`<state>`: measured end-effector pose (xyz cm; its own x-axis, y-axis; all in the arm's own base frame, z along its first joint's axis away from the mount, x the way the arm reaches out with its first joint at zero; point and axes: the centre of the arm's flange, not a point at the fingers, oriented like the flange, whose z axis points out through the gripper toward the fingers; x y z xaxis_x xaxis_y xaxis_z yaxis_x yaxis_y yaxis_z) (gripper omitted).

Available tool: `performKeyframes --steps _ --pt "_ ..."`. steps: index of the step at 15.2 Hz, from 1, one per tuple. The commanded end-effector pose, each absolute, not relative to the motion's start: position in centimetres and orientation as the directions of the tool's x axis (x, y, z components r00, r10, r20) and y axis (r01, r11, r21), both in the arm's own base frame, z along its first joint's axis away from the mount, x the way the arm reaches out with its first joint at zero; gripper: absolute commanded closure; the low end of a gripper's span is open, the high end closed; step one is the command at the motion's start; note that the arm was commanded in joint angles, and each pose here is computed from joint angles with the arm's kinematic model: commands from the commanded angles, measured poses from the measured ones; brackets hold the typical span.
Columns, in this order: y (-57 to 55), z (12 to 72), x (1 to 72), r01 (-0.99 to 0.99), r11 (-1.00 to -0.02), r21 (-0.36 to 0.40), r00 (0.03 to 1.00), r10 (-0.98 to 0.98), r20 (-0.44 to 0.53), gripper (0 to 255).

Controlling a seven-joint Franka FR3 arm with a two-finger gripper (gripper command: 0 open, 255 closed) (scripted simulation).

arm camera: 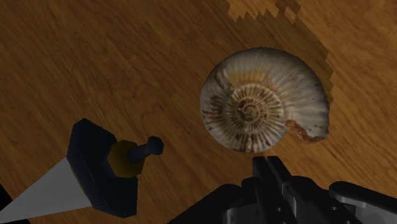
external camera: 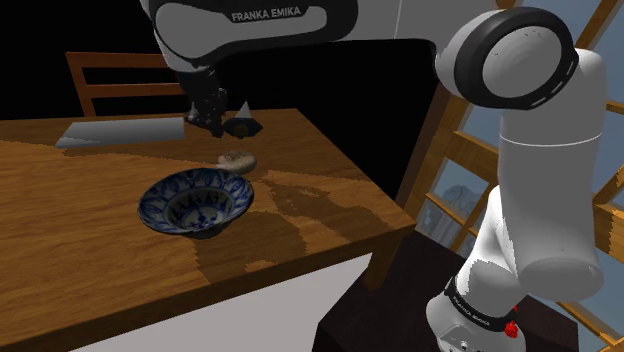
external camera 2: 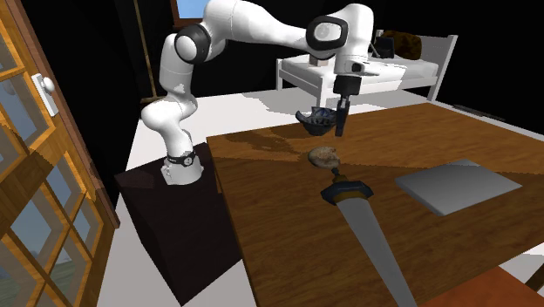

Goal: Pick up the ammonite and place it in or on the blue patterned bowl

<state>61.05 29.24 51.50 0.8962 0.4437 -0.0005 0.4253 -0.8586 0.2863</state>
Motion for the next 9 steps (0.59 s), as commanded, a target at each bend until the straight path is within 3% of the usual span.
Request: performKeyframes --steps 1,2,3,6,8,9 --pt "29.2 52.6 61.1 0.425 -0.859 0.286 0.896 0.444 -0.001 255" --pt "29.3 51.9 61.1 0.425 -0.859 0.286 0.896 0.444 -0.001 255" --pt "29.3 51.9 61.1 0.425 -0.859 0.286 0.896 0.444 -0.001 0" --pt "30.2 49.3 57.4 0.761 -0.579 0.294 0.606 0.795 -0.003 0" --pt "29.9 47.6 54.9 0.899 -0.321 0.297 0.339 0.941 -0.007 0" --pt "29.7 47.1 54.3 0.92 -0.254 0.298 0.268 0.963 -0.008 0"
